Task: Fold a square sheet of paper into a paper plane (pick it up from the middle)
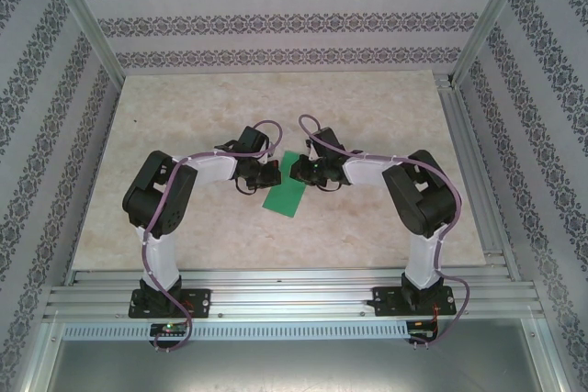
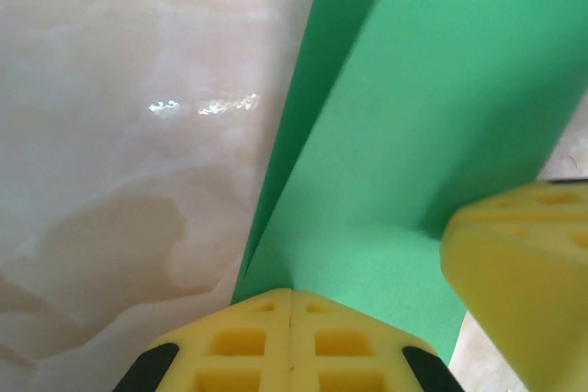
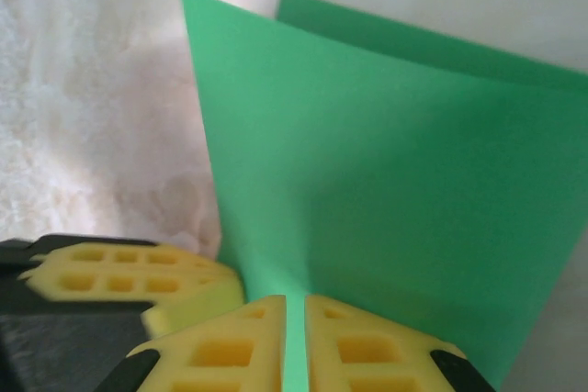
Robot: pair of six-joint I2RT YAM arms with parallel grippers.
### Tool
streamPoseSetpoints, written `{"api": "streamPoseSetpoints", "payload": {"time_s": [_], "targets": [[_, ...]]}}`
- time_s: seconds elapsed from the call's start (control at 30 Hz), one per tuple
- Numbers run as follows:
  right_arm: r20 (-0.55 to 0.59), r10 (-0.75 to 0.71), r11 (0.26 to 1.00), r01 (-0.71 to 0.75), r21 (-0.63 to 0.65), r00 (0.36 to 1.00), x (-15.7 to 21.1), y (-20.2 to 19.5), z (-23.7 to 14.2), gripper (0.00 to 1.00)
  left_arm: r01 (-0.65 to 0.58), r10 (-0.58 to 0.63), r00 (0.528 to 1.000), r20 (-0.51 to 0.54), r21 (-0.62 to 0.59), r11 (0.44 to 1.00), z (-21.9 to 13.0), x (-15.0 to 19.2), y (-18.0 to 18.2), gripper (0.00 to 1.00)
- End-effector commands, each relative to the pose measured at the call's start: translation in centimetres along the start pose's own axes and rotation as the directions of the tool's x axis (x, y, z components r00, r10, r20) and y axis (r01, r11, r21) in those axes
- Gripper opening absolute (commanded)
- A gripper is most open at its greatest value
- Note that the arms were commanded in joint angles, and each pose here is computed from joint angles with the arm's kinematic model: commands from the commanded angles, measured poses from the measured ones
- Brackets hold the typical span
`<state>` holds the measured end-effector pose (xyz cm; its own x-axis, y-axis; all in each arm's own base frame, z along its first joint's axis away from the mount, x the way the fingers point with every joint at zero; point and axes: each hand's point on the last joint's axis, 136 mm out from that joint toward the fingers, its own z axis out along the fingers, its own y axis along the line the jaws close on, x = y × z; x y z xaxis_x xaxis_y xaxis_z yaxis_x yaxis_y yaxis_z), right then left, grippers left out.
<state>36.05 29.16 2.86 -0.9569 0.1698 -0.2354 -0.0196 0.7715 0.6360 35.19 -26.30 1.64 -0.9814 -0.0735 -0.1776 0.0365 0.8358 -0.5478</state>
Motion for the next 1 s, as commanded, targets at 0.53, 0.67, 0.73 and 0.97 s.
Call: {"api": "streamPoseSetpoints", "payload": {"time_s": [0.53, 0.67, 0.73, 0.97], "targets": [[0.1, 0.018, 1.0, -0.018, -0.003, 0.995, -3.5, -1.3, -1.9, 0.14, 0.028, -0.046, 0.995, -0.087, -0.2, 0.979, 2.1, 3.4, 5.5, 0.04], [0.1, 0.041, 0.999, -0.043, 0.019, 0.994, -4.4, -2.3, -1.2, 0.14, 0.028, -0.046, 0.995, -0.086, -0.195, 0.98, 2.1, 3.4, 5.4, 0.03], [0.092, 0.069, 0.996, -0.073, 0.041, 0.993, -4.4, -3.5, -0.4, 0.13, 0.029, -0.047, 0.995, -0.086, -0.194, 0.981, 2.1, 3.4, 5.4, 0.03], [0.099, 0.114, 0.98, -0.128, 0.151, 0.988, -4.4, -7.1, 0.0, 0.12, 0.029, -0.047, 0.995, -0.087, -0.195, 0.98, 2.1, 3.6, 5.4, 0.03]]}}
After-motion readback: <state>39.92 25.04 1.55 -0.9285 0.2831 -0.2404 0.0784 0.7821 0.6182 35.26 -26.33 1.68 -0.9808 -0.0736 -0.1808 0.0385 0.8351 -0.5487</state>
